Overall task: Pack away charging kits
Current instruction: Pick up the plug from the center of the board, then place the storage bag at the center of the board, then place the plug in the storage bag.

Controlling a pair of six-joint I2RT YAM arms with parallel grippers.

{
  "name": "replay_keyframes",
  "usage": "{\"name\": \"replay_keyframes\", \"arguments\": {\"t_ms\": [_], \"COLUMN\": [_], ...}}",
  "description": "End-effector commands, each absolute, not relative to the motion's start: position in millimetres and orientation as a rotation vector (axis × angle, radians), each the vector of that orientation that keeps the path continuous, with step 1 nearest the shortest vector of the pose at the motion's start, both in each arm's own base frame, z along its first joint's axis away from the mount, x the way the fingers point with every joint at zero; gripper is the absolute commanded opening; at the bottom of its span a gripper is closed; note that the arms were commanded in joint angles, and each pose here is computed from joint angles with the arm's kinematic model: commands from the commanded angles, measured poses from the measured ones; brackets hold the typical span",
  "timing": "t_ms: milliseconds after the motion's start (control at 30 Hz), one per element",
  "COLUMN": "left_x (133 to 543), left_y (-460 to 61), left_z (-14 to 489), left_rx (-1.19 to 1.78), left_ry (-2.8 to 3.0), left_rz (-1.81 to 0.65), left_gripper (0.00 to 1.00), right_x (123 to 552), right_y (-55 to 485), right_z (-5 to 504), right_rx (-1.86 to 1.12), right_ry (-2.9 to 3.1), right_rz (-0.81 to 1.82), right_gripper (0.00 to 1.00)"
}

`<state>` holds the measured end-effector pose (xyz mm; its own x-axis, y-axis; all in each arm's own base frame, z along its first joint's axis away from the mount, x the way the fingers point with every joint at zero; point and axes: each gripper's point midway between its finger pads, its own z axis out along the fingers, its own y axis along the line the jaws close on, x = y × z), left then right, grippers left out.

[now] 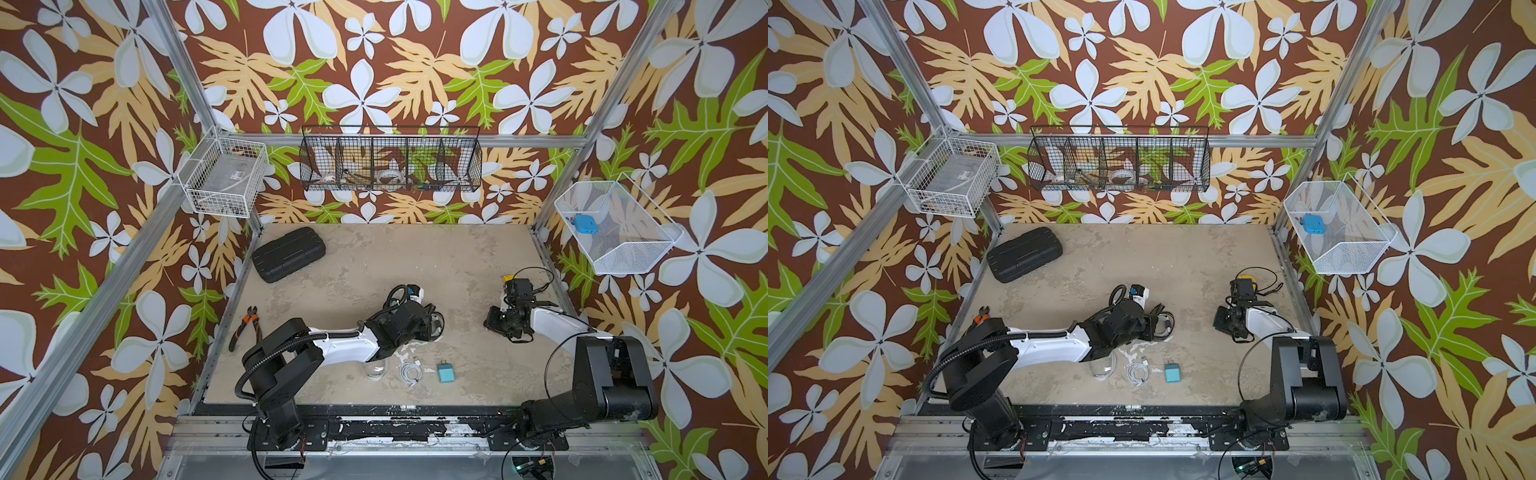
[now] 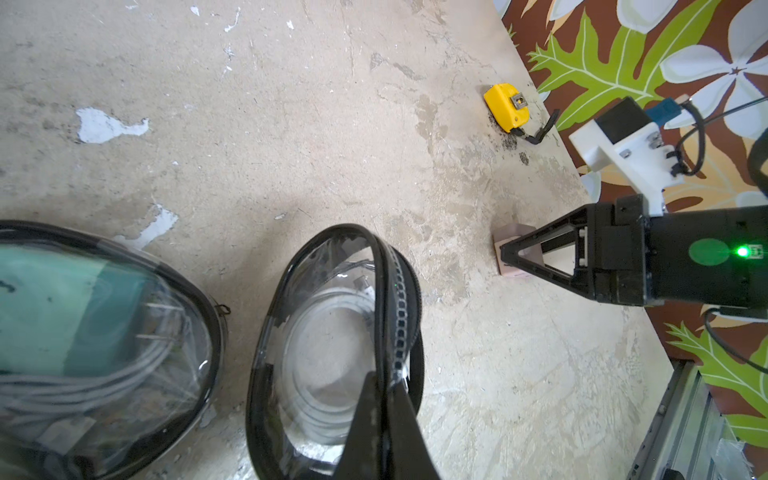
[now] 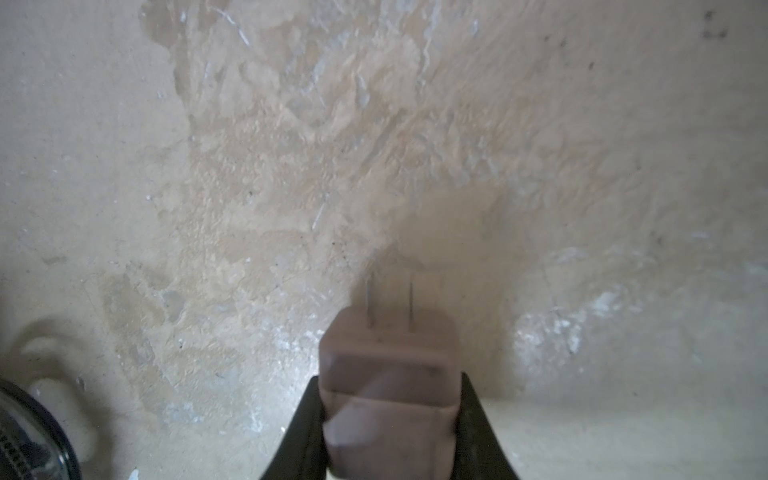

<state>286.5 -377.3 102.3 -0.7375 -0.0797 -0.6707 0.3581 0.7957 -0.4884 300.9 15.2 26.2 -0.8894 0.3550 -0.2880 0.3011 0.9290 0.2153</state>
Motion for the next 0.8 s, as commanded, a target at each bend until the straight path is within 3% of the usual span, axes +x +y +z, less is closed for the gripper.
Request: {"name": "replay_keyframes", "arguments": {"t_ms": [0, 167, 433, 767], "left_x": [284.7, 285.3, 287.8, 285.5], "left_y": [-385.1, -390.7, -396.0, -402.4], "left_z": [114.5, 116.9, 108.2, 106.5], "left_rx": [0.223, 0.233, 0.193, 0.144], "left_ry": [2.245, 2.252, 2.283, 2.272], "left_rz": [-0.863, -0.876, -0.894, -1.031], "left_gripper": [0.0, 0.0, 0.0, 0.0], "right_x": [301.1, 303.9, 300.1, 293.2], "right_y": [13.3, 48.7, 141.9, 175.9], "right_z": [36.3, 65.1, 90.5, 76.8], "right_rx": [0.395, 0.209, 0.052, -0.063], "right_ry": [2.766, 2.737, 2.7, 2.73], "right_rz": [0.183, 0.212, 0.593, 0.694], "right_gripper": [0.25, 0.25, 0.26, 0.29]}}
